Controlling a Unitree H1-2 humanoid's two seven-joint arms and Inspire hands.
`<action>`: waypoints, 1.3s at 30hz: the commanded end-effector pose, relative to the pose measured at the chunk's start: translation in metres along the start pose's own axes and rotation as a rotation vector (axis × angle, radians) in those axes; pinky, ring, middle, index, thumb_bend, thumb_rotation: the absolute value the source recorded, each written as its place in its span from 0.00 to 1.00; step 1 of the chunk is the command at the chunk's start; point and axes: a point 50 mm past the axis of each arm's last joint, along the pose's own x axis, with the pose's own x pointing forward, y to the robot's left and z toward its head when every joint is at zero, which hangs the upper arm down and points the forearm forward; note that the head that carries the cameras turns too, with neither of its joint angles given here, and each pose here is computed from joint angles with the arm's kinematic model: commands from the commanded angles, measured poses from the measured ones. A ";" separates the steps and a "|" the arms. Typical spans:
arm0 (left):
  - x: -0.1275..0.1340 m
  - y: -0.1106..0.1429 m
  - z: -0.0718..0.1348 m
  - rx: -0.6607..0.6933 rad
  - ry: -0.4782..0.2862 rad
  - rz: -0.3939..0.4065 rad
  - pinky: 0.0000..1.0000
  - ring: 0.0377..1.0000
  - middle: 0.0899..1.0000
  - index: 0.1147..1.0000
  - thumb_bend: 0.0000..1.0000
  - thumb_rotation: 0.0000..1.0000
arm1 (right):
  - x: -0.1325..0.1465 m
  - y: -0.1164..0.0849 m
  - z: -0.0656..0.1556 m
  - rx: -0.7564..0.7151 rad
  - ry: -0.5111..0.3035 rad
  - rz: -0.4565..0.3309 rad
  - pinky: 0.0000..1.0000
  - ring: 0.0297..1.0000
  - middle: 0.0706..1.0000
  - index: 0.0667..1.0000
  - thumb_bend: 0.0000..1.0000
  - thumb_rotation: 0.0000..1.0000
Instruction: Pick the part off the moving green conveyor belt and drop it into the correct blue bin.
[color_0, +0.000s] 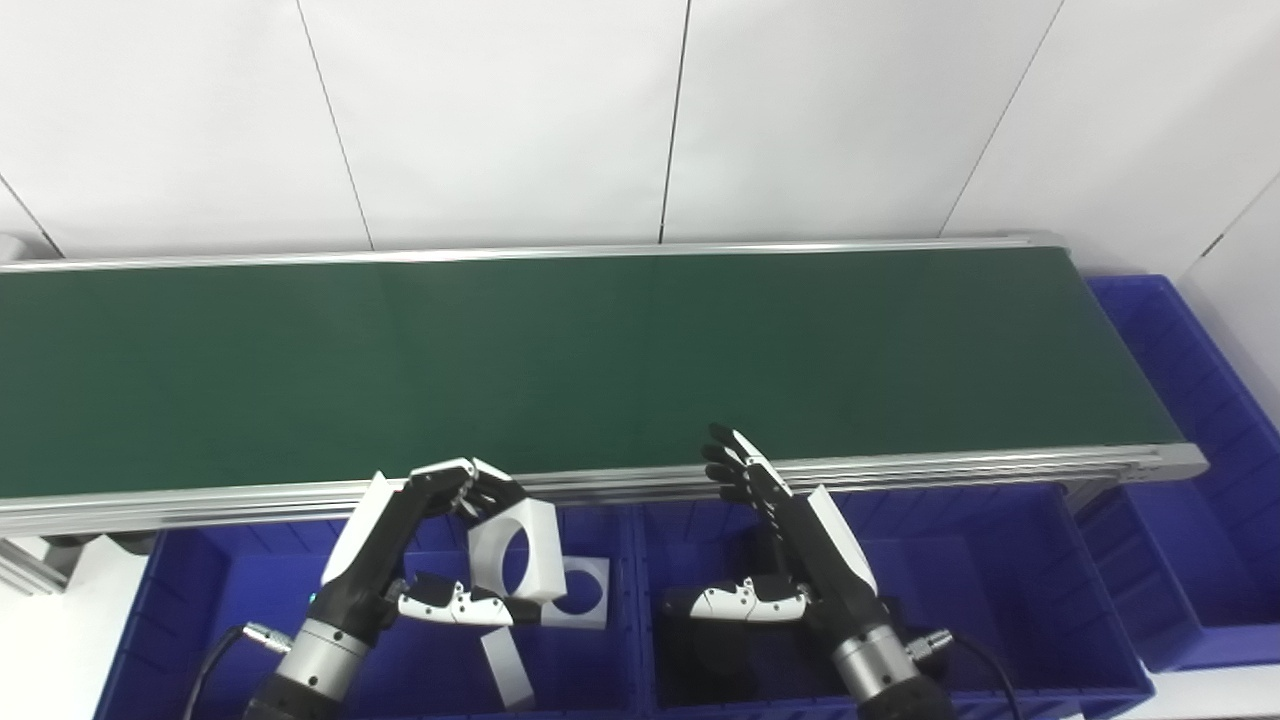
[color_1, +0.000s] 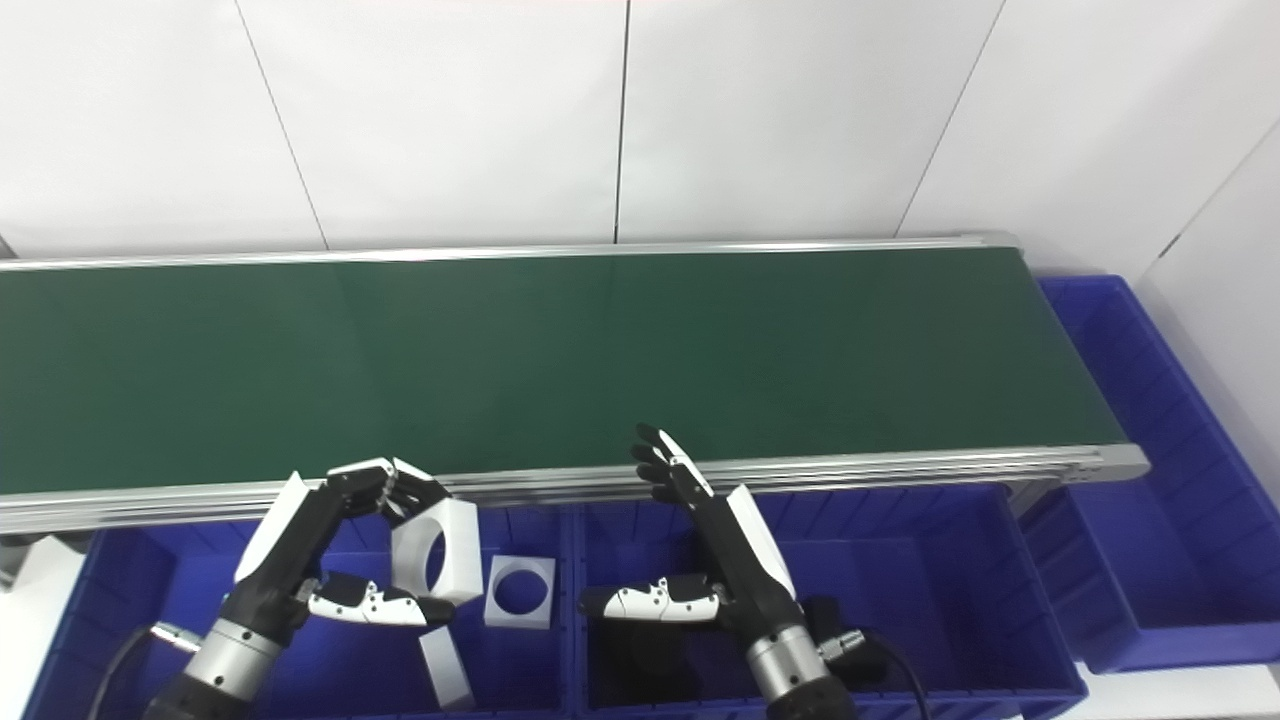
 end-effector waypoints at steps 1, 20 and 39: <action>0.003 0.000 0.003 0.047 -0.011 -0.013 0.41 0.40 0.45 0.44 0.50 0.00 | 0.001 -0.005 0.012 0.001 -0.042 -0.024 0.84 0.87 0.89 0.95 0.80 0.25; 0.009 -0.009 -0.003 0.254 0.285 -0.197 0.68 0.76 0.74 0.43 0.51 0.04 | -0.003 -0.009 0.012 -0.008 -0.037 -0.027 0.84 0.87 0.89 0.94 0.80 0.23; 0.001 -0.001 -0.003 0.104 0.176 -0.241 0.81 0.89 0.92 0.88 0.88 0.17 | -0.004 -0.007 0.013 -0.011 -0.035 -0.018 0.84 0.87 0.89 0.94 0.81 0.23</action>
